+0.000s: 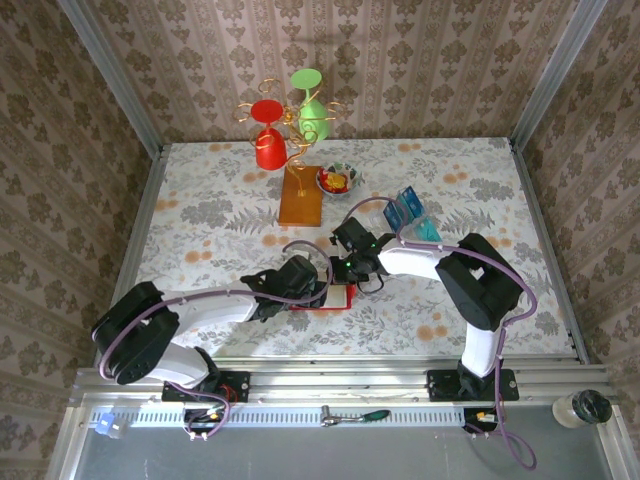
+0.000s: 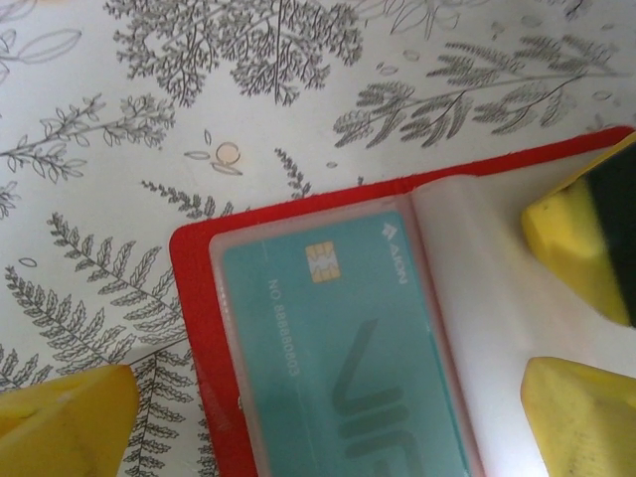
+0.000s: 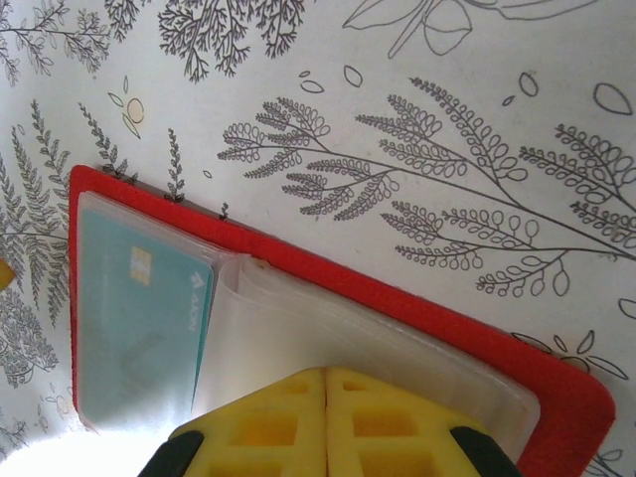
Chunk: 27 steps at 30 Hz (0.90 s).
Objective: Put the credit cards into the card holder
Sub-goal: Turn over the card slot in the card holder.
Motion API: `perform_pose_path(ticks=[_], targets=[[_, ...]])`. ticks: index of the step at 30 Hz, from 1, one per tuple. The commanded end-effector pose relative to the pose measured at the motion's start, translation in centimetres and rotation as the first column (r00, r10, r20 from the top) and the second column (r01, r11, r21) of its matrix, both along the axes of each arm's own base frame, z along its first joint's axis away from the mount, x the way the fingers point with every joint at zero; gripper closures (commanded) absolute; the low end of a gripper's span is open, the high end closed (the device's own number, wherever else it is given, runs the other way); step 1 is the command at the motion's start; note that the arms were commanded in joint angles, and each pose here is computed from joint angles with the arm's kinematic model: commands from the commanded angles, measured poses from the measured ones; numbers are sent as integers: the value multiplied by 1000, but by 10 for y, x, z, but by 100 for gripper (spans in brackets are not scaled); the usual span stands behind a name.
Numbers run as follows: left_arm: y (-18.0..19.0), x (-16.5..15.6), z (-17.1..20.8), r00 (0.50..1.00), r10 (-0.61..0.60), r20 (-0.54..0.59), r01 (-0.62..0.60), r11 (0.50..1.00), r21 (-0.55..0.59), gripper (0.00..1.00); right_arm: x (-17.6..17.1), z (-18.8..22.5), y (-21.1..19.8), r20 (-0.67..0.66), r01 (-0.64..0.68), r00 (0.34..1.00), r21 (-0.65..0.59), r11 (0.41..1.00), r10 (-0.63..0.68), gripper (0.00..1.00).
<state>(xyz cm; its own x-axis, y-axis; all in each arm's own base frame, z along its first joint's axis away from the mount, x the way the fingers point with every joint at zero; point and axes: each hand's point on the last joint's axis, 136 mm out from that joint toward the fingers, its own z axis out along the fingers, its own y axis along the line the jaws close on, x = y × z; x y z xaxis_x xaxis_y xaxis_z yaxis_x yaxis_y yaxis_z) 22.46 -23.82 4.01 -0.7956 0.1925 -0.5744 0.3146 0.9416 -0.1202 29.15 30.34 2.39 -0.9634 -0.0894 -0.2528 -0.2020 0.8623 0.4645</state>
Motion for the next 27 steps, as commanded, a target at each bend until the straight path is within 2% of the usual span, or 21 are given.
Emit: perform_pose_path(ticks=[1, 8, 18, 27], targets=[[5, -6, -11, 1000, -18, -12, 18, 999, 36, 0, -6, -12, 2, -41, -6, 999, -13, 1000, 5, 93], [9, -8, -18, 1000, -13, -20, 14, 999, 48, 6, -4, -4, 5, -30, -6, 1000, -3, 1000, 6, 91], [8, -9, -19, 1000, -12, -21, 13, 999, 42, 7, 3, 27, -9, 33, 59, 998, 31, 998, -60, 59], [10, -10, -20, 1000, -10, -21, 11, 999, 42, 8, -4, 14, -16, 0, 97, 995, 24, 995, -97, 52]])
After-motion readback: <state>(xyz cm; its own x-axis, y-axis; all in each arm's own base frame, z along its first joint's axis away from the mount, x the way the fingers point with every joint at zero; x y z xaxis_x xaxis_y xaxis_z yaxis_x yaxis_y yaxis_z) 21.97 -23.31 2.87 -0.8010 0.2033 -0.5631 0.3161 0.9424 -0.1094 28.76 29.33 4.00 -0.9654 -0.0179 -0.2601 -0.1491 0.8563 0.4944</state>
